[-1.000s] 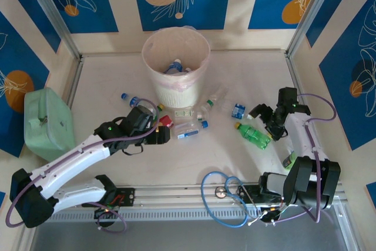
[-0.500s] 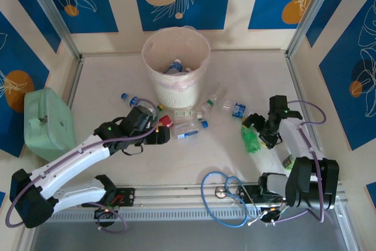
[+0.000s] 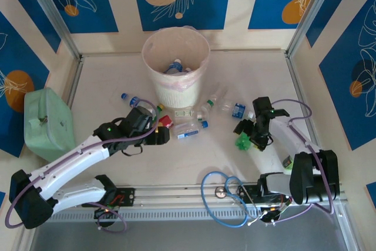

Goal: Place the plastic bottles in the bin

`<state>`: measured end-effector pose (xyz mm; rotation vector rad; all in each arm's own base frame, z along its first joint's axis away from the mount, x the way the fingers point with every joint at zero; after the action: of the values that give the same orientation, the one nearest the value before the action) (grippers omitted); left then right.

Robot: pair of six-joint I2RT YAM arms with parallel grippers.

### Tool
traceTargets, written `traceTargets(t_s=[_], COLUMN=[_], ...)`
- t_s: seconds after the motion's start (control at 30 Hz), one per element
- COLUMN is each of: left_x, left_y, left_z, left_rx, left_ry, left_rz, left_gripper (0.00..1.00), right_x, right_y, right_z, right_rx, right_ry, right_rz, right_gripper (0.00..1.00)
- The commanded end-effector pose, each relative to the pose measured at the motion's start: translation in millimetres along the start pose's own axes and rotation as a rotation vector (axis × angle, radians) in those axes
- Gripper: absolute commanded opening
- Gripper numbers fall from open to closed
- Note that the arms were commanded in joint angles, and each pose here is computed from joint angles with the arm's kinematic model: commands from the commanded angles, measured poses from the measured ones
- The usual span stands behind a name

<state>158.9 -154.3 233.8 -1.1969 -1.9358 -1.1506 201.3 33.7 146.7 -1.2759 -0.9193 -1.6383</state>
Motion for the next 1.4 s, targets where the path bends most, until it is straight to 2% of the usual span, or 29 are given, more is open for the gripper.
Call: traceTargets(t_s=[0.0,0.17,0.4,0.7,0.83,1.0,1.2,1.37], left_x=[2,2,3,5,7,5,7,8], left_y=[0,2,3,5,5,6,6,5], left_z=[2,1,1,0,1,2,2,6], left_rx=[0.014,0.013,0.009,0.012,0.012,0.019,0.023,0.022], left_ry=[-0.008,-0.007,-0.004,-0.001,0.013,0.02,0.022,0.042], left_rz=[-0.009,-0.011,-0.014,-0.02,-0.03,-0.03,-0.031,-0.03], left_gripper=[0.89,0.89,0.89,0.89,0.89,0.89,0.89,0.89], right_x=[-9,-12,-8,21,58,124,210,260], right_y=[-2,-4,-6,-17,-28,-27,-6,21], right_z=[1,5,4,6,15,41,90,145], right_rx=[-0.005,0.002,0.003,0.017,0.062,0.157,0.302,0.445], right_ry=[-0.058,-0.08,-0.093,-0.06,0.023,0.199,0.37,0.522], right_rz=[0.027,0.034,0.017,-0.022,-0.089,-0.232,-0.429,-0.51], right_gripper=[0.86,0.79,0.61,0.56,0.55,0.53,0.53,0.53])
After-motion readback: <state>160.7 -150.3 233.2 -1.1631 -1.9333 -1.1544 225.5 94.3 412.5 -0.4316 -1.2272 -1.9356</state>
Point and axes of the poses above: each hand's point on the last joint's axis, 136 mm out from that joint toward the fingers, its own x axis back along the fingers, its own z axis along the line the jaws close on, y = z × x, the point moved 10 cm from there along x, back along the fingers, and after that the axes turned 12 degrees about x, right-handed, at the moved point
